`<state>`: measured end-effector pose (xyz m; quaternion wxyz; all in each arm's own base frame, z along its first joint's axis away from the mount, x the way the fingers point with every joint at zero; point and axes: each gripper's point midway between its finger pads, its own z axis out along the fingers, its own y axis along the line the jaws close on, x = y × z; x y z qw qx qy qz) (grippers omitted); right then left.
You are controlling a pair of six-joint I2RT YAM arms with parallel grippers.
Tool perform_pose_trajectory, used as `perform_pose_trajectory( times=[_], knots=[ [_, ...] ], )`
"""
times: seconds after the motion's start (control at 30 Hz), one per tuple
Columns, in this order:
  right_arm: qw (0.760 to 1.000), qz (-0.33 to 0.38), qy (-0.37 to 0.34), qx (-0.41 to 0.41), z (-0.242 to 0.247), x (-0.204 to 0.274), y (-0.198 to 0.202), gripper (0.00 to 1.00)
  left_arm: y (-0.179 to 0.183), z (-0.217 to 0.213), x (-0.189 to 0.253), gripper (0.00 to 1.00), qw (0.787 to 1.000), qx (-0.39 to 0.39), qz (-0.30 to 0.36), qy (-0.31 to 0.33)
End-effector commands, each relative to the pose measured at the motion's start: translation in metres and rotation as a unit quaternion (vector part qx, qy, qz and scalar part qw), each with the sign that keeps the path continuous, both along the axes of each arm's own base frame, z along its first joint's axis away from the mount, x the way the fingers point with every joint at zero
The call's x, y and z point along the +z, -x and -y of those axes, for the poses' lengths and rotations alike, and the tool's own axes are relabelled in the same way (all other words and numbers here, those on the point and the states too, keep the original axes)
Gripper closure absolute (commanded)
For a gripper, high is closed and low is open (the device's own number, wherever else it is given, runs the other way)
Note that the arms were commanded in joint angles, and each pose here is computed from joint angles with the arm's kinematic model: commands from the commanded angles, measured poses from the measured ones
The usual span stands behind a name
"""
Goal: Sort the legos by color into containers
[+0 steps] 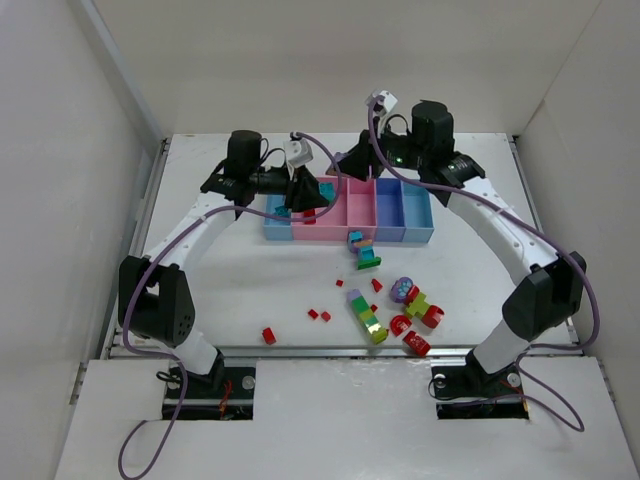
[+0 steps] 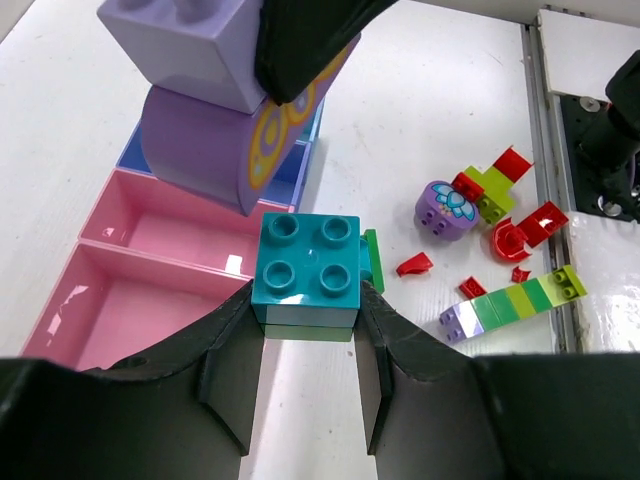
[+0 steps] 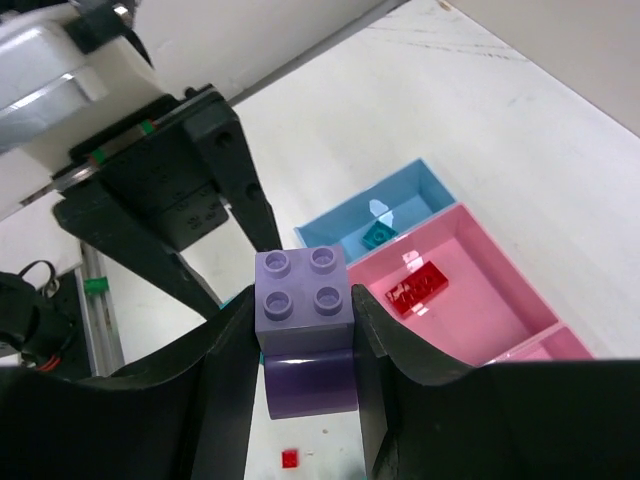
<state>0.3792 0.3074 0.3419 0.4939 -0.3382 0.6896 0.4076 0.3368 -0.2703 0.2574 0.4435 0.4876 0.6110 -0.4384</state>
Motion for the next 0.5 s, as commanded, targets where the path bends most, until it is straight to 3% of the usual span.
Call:
perform_pose_trajectory(
  times=[0.0, 0.2, 0.4, 0.47],
  knots=[
    [1.000, 0.020, -0.011, -0.020, 0.008, 0.013, -0.001, 1.00, 0.007, -0.002, 0.021, 1.00, 0.999, -0.008, 0.036, 0.009],
    [0.999, 0.019, -0.010, -0.024, 0.011, 0.012, 0.002, 1.00, 0.014, -0.005, -0.012, 1.00, 0.994, -0.028, 0.090, -0.062],
    [0.999, 0.019, -0.010, -0.024, 0.011, 0.012, 0.002, 1.00, 0.021, -0.005, -0.014, 1.00, 0.993, -0.033, 0.090, -0.070],
    [0.999, 0.019, -0.010, -0.024, 0.011, 0.012, 0.002, 1.00, 0.034, -0.008, -0.033, 1.00, 0.988, -0.054, 0.092, -0.111]
  ],
)
